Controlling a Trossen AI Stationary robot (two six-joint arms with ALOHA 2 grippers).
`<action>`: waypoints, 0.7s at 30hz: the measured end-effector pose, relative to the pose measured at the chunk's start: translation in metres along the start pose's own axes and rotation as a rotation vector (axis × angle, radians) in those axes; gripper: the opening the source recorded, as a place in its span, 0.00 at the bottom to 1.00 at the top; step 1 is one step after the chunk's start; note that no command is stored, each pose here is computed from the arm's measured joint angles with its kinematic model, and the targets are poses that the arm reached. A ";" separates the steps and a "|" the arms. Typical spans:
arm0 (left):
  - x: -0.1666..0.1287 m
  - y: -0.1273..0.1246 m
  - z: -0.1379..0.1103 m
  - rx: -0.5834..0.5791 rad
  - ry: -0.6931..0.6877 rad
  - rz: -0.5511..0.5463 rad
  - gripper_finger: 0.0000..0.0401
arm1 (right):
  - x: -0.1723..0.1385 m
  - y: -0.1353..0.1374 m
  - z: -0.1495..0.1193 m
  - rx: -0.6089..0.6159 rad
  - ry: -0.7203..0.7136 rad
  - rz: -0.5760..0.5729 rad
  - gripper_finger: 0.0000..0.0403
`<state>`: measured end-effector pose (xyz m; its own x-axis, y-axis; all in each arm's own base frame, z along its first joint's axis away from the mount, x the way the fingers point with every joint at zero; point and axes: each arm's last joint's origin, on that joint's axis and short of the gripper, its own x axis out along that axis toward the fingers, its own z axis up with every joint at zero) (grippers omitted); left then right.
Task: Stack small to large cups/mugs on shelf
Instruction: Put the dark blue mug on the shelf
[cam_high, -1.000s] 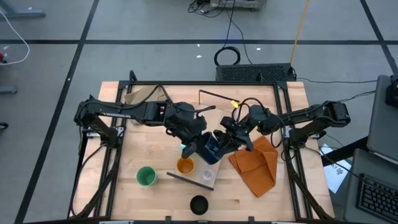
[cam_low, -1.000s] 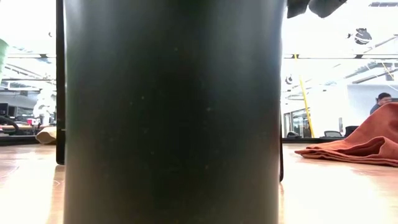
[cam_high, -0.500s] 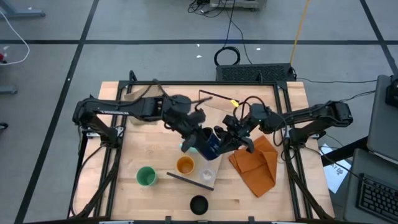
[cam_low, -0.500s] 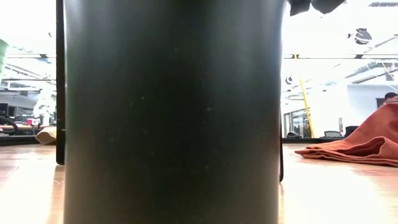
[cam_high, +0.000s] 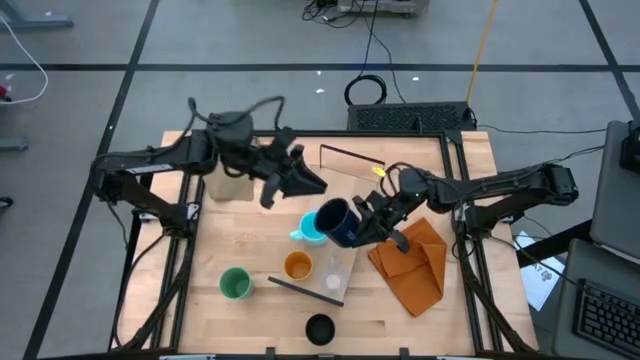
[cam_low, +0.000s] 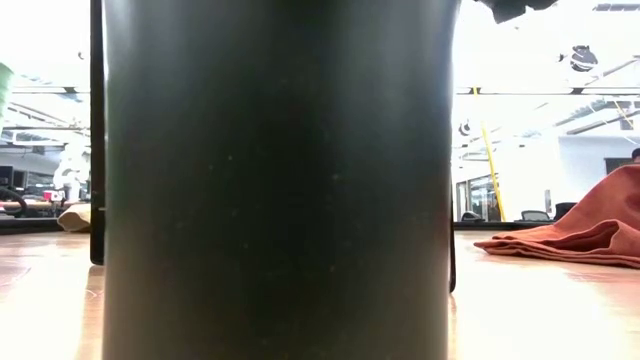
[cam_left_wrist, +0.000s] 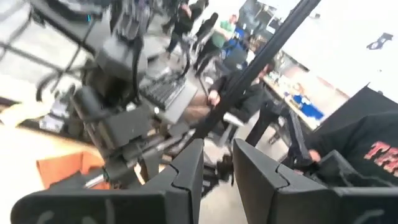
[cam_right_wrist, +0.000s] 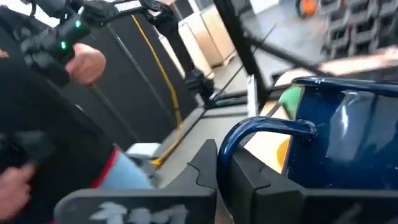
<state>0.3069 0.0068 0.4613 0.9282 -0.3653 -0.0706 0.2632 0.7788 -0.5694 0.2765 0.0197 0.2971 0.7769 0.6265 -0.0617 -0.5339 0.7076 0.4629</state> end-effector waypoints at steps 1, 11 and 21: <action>-0.004 -0.001 0.002 0.004 -0.013 0.000 0.22 | -0.001 0.003 0.001 -0.035 -0.011 -0.010 0.01; -0.033 -0.015 0.015 0.006 -0.127 0.036 0.22 | -0.002 0.028 0.000 -0.324 -0.070 -0.134 0.01; -0.048 -0.028 0.023 -0.047 -0.237 0.047 0.22 | -0.027 0.032 -0.043 -0.432 -0.274 -0.337 0.01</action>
<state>0.2615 0.0143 0.4988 0.9764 -0.1948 0.0933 0.2109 0.7658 -0.6076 0.2246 0.0396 0.2756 0.9536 0.2789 0.1137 -0.2861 0.9567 0.0535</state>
